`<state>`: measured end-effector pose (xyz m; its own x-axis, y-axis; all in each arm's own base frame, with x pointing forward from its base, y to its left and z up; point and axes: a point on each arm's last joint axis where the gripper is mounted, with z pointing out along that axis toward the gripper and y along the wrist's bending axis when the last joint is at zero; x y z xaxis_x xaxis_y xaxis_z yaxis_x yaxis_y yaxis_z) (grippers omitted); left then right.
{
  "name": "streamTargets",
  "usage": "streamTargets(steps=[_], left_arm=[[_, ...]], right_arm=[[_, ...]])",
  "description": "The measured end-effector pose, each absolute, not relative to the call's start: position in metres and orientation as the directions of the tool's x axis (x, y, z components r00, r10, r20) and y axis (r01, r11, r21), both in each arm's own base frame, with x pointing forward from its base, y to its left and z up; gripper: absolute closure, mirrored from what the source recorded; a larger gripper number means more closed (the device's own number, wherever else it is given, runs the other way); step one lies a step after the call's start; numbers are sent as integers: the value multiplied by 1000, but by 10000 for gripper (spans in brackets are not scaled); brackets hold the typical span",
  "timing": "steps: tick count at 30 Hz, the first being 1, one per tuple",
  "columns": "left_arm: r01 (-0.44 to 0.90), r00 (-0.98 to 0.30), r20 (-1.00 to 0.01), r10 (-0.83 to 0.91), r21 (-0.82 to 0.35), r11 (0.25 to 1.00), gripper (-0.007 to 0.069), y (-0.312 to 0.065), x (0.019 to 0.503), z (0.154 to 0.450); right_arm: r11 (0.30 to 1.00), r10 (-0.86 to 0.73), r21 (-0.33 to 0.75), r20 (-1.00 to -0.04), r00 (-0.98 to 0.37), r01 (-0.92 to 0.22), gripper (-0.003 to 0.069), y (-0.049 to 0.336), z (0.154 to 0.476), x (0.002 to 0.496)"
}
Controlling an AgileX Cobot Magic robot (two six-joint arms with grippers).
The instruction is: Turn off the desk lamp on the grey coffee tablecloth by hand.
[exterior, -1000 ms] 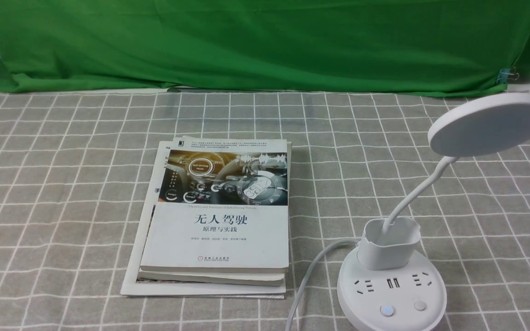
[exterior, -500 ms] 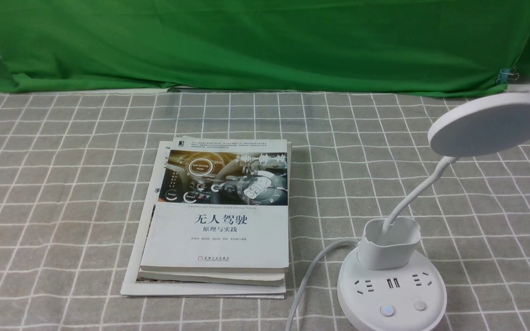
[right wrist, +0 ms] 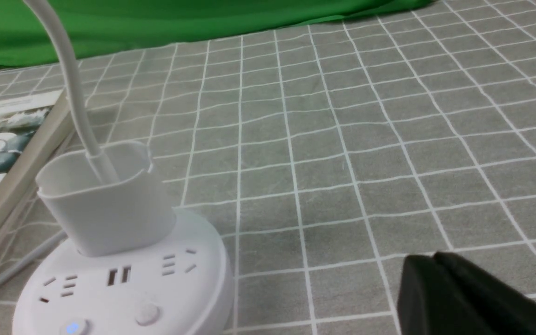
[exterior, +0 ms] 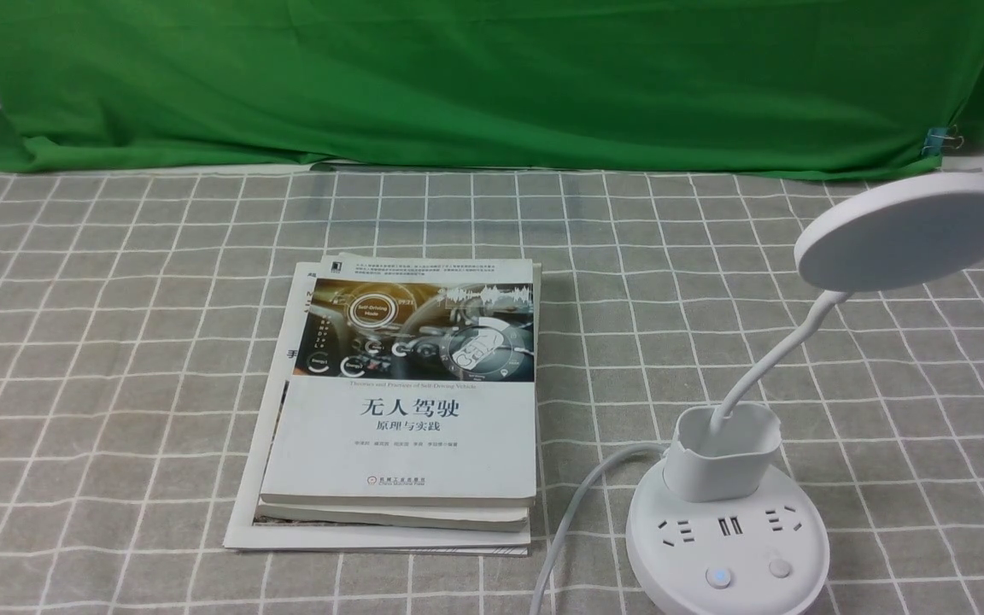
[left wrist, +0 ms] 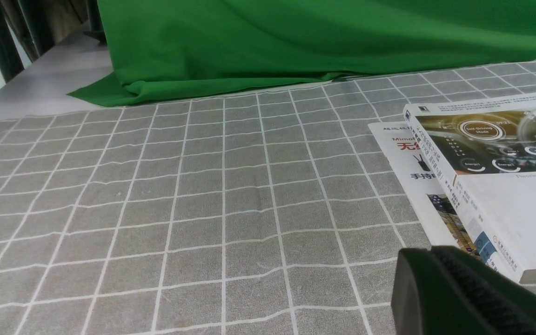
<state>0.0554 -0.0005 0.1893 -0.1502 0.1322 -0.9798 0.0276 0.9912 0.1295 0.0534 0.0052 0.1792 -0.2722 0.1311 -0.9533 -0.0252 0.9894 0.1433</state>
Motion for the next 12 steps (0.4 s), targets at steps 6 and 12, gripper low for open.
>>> streamTargets(steps=[6,12], left_arm=[[28,-150,-980,132,129,991,624,-1,55,189],[28,-150,-980,132,129,991,624,-1,55,189]], right_arm=[[989,131,144,-953,-272,-25,589,5,179,53],[989,131,144,-953,-272,-25,568,5,179,53]])
